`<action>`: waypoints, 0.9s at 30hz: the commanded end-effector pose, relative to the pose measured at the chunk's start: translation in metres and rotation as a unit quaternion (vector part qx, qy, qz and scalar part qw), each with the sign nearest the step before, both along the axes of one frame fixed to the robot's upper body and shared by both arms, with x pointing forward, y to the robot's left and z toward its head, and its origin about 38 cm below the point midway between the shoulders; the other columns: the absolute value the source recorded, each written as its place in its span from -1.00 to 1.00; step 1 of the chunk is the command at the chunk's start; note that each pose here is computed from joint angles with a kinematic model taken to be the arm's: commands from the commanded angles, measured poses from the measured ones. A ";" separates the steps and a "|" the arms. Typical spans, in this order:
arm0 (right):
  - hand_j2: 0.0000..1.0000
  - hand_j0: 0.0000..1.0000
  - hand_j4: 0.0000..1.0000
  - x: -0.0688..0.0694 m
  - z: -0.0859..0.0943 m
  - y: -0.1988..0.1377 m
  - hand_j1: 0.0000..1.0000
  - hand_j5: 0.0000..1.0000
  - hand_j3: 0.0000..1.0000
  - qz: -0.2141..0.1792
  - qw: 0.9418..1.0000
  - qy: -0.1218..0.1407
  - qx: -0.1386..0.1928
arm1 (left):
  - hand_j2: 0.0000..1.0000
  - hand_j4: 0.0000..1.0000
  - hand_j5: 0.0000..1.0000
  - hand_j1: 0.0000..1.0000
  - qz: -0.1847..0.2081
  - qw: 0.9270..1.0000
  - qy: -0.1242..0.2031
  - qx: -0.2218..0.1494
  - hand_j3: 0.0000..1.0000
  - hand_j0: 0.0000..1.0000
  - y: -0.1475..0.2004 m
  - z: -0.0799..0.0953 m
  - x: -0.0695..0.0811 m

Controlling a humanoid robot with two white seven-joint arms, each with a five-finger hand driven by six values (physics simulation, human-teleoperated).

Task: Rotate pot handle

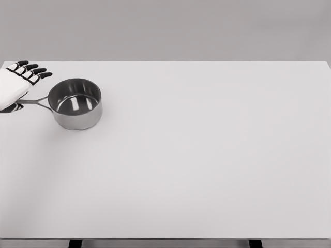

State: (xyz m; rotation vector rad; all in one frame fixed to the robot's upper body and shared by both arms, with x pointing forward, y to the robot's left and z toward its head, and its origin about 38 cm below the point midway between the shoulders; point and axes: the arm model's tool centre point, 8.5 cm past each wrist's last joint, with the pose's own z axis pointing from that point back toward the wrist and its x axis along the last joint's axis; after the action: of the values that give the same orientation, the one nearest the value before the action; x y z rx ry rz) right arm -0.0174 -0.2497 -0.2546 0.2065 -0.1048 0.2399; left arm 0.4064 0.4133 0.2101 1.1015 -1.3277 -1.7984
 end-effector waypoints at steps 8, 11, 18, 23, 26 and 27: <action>1.00 1.00 1.00 0.000 0.000 0.000 1.00 1.00 1.00 0.000 1.000 0.000 0.000 | 1.00 1.00 1.00 1.00 0.012 1.000 -0.001 0.002 1.00 1.00 0.008 0.002 0.003; 1.00 1.00 1.00 0.000 0.000 0.000 1.00 1.00 1.00 0.000 1.000 0.000 0.000 | 1.00 1.00 1.00 1.00 0.013 1.000 0.000 0.001 1.00 1.00 0.009 0.001 0.004; 1.00 1.00 1.00 0.000 0.000 0.000 1.00 1.00 1.00 0.000 1.000 0.000 0.000 | 1.00 1.00 1.00 1.00 0.012 1.000 -0.003 -0.001 1.00 1.00 0.007 0.002 0.006; 1.00 1.00 1.00 0.000 0.000 0.000 1.00 1.00 1.00 0.000 1.000 0.000 0.000 | 1.00 1.00 1.00 1.00 0.011 1.000 -0.003 -0.002 1.00 1.00 0.006 0.001 0.006; 1.00 1.00 1.00 0.000 0.000 0.000 1.00 1.00 1.00 0.000 1.000 0.000 0.000 | 1.00 1.00 1.00 1.00 0.010 1.000 -0.003 -0.001 1.00 1.00 0.005 0.001 0.007; 1.00 1.00 1.00 0.000 0.000 0.000 1.00 1.00 1.00 0.000 1.000 0.000 0.000 | 1.00 1.00 1.00 1.00 0.012 1.000 -0.004 -0.001 1.00 1.00 0.006 0.002 0.007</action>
State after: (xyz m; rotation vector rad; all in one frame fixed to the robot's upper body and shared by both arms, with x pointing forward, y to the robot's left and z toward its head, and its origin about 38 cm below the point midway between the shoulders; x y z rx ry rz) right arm -0.0174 -0.2497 -0.2546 0.2065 -0.1048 0.2400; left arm 0.4131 0.4187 0.2112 1.1181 -1.3149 -1.7799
